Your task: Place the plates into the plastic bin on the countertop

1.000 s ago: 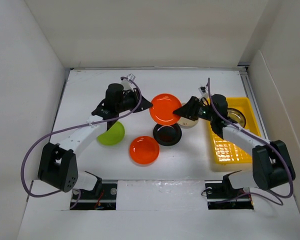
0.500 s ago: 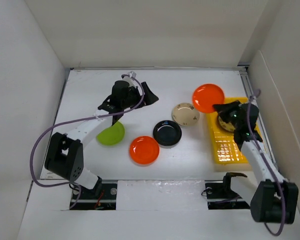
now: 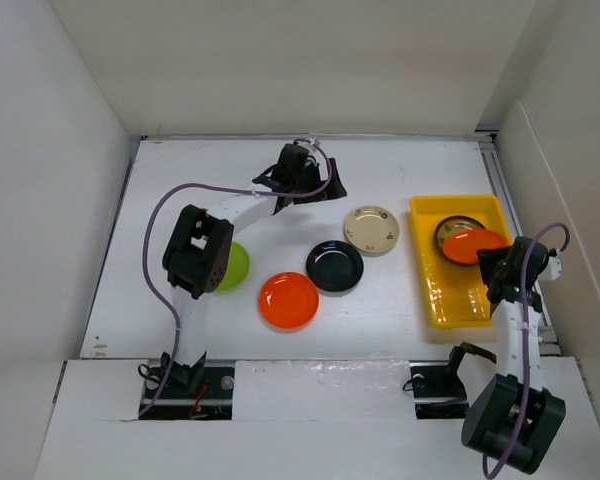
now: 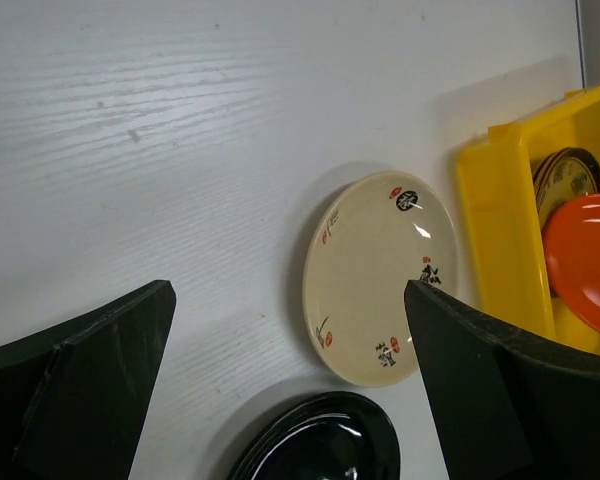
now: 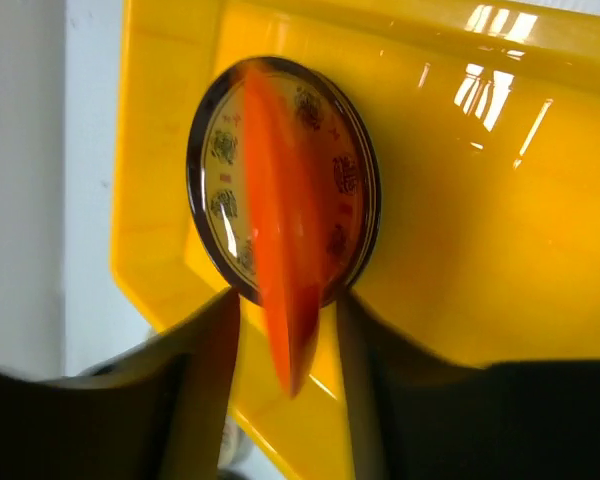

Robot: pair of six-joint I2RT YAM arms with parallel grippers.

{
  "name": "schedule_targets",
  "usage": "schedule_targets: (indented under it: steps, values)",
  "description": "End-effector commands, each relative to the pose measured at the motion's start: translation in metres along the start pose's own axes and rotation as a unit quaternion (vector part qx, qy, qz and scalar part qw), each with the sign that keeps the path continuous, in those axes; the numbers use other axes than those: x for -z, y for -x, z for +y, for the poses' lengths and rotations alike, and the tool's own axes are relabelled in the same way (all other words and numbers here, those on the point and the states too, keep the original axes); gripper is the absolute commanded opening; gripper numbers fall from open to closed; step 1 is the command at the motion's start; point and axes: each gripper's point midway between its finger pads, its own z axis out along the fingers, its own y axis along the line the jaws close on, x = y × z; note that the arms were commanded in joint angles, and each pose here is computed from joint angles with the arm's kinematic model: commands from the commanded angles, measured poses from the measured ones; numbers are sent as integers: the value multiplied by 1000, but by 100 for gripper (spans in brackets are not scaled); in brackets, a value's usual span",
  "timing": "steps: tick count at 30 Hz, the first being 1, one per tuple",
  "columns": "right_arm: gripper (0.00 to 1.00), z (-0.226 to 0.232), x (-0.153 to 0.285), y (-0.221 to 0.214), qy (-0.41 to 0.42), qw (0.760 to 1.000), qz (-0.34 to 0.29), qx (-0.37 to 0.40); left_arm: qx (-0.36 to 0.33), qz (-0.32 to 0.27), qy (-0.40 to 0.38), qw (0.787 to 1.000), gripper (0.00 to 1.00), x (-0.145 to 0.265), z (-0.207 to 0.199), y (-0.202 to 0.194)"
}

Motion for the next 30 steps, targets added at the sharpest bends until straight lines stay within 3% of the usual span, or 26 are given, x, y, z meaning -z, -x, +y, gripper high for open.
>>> schedule_targets:
  steps: [1,3,8,16,23,30]
  values:
    - [54,13,-3,5,25,1000,-3,11,-41,7,-26,999,100,-2,-17,13]
    - [78,15,-4,4,26,1000,2,11,-40,16,-28,999,100,-7,-17,10]
    - [96,31,11,15,40,999,-6,11,-50,44,-25,997,100,-16,-11,-8]
    - [100,38,48,25,27,1000,-11,5,-66,80,-9,995,99,-34,-9,-27]
    - [100,71,83,24,119,993,-3,20,-71,111,-28,991,92,-49,-10,-44]
    - [100,80,92,21,143,989,7,23,-80,141,-31,986,77,-61,-13,-74]
